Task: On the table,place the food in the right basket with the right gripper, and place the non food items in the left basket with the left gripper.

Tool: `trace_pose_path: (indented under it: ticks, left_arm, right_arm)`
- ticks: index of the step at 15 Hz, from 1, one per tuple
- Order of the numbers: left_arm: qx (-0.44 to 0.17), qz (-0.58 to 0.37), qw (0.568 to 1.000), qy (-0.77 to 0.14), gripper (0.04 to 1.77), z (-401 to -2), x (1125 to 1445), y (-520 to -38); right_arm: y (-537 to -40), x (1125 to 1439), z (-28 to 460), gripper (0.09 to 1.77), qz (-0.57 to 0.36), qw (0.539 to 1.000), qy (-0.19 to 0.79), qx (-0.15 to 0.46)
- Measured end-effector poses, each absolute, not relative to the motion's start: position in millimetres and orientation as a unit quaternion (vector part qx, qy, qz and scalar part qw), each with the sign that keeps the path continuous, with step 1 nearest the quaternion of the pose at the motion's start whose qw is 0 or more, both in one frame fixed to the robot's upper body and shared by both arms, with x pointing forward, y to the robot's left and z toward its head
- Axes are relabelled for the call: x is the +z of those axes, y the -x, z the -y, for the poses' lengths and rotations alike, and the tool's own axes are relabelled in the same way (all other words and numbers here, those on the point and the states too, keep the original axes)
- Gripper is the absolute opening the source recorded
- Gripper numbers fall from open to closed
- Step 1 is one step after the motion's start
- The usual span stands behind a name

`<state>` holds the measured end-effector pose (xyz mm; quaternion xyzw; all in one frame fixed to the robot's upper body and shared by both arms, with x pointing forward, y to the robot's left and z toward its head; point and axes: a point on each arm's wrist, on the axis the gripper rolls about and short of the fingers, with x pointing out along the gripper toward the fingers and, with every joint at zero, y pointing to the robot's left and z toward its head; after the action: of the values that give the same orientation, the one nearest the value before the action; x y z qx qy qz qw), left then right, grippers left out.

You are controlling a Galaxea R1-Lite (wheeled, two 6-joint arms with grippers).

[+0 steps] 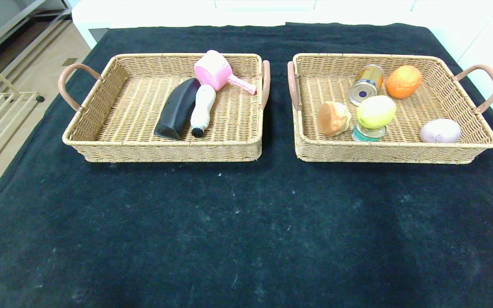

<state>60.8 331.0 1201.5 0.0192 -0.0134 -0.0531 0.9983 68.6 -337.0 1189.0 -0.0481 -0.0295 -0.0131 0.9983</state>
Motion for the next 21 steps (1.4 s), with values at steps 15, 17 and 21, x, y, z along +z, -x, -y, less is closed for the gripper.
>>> trace_pose_path:
  ticks: [15,17,21]
  left_arm:
    - [0.002,-0.023,1.0,-0.016,1.72,-333.6,1183.5,-66.5]
    - [0.001,-0.023,1.0,-0.012,1.72,-333.5,1183.3,-66.6]
    - [0.002,-0.022,1.0,-0.008,1.72,-333.5,1183.4,-66.6]
  right_arm:
    - [-69.1,1182.7,336.5,1.71,0.001,1.0,0.002,0.0]
    - [-69.1,1182.8,336.6,1.71,0.002,1.0,0.0,0.0]
    - [-69.0,1182.9,336.6,1.71,0.003,1.0,-0.006,0.0]
